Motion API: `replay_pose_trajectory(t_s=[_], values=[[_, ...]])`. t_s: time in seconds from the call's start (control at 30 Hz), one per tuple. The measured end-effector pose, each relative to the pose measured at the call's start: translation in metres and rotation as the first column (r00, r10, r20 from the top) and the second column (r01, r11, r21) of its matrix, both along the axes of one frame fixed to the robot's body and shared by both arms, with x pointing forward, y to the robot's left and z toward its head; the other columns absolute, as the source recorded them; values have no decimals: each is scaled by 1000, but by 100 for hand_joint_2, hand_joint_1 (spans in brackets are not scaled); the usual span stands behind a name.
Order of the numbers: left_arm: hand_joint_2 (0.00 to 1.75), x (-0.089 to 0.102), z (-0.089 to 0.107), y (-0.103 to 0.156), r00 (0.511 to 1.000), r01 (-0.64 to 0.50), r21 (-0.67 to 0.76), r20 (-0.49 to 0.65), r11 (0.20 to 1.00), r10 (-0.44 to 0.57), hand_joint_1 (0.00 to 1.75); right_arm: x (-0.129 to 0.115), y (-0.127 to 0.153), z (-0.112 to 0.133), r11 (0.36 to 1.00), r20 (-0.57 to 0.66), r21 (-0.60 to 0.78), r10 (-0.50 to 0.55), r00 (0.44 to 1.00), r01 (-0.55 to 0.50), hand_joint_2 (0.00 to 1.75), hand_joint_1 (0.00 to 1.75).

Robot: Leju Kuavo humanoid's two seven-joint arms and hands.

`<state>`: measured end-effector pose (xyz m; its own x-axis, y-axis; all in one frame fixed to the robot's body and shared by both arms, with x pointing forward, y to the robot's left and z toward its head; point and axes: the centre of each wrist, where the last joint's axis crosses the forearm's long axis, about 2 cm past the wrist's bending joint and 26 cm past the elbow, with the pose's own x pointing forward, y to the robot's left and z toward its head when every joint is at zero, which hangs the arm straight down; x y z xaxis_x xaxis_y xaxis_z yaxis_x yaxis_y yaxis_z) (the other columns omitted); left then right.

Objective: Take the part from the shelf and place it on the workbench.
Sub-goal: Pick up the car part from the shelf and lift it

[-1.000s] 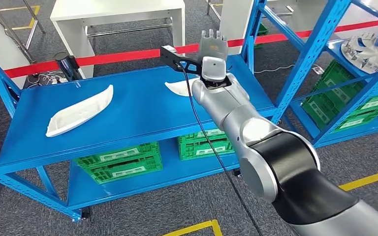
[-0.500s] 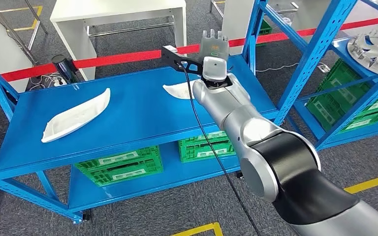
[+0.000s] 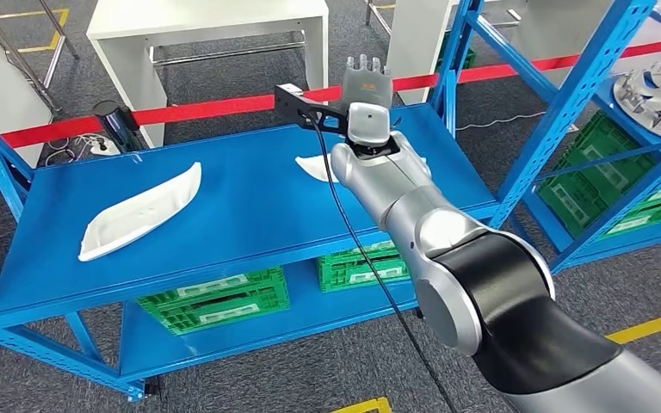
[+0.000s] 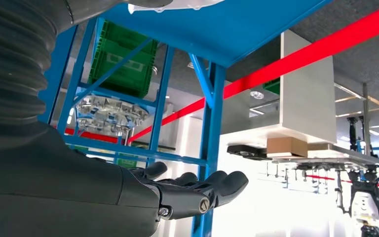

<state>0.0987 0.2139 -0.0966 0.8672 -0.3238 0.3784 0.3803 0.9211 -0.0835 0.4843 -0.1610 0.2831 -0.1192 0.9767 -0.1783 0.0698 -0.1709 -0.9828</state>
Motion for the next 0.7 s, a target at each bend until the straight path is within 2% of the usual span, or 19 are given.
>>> replay_pose_trajectory(t_s=[0.7], values=[[0, 0, 0, 0, 1000, 5, 5, -7, 1000, -5, 0, 1, -11, -4, 1000, 0, -4, -31, 1000, 31, 175, 0]])
